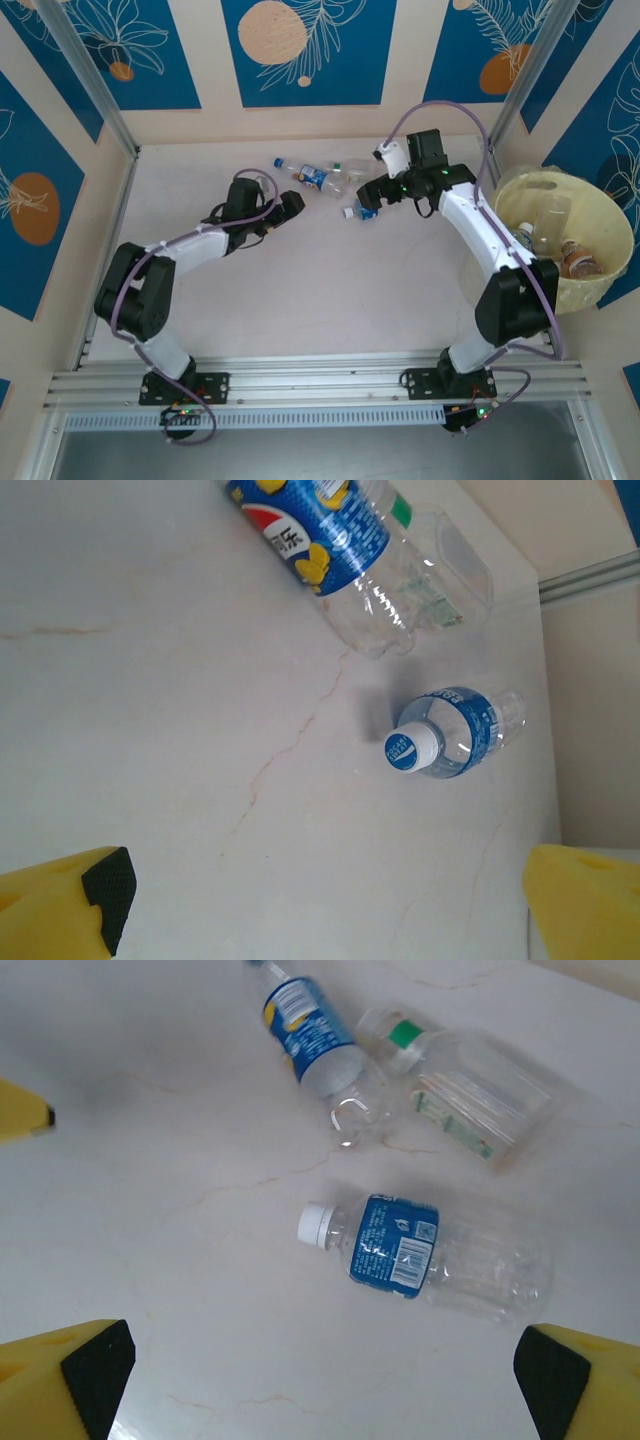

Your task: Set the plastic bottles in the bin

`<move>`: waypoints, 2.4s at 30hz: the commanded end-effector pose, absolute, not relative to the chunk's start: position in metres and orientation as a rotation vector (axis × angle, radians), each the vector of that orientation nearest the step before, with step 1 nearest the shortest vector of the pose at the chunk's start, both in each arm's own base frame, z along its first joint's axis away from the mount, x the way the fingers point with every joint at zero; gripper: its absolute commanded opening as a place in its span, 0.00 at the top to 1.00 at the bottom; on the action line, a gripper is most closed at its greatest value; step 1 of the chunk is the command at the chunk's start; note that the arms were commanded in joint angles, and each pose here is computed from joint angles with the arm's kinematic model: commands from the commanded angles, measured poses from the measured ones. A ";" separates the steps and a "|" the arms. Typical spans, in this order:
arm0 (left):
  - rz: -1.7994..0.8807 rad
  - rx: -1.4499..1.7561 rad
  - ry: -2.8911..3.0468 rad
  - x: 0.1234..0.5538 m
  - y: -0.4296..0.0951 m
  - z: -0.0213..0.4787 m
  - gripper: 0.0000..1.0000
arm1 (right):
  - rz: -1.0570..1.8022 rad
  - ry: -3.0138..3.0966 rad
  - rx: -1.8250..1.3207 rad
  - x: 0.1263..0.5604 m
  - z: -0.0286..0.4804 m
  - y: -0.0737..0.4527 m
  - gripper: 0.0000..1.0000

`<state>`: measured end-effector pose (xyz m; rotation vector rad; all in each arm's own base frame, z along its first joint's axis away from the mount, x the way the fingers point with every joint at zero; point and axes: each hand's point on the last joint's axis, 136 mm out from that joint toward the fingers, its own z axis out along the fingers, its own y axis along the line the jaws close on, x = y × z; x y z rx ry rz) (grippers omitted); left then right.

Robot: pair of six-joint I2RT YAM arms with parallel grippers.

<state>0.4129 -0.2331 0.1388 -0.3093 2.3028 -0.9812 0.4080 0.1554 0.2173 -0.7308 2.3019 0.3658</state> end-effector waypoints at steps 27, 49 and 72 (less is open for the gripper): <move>-0.740 -0.360 2.206 0.390 -0.168 0.154 0.00 | 0.319 2.368 -1.393 0.480 0.081 0.146 0.04; -0.804 -0.394 2.223 0.392 -0.173 0.142 0.00 | 0.165 2.427 -1.489 0.455 0.037 0.156 0.29; -0.875 -0.404 2.198 0.400 -0.178 0.139 0.00 | 0.283 2.241 -0.796 0.392 0.241 0.149 0.66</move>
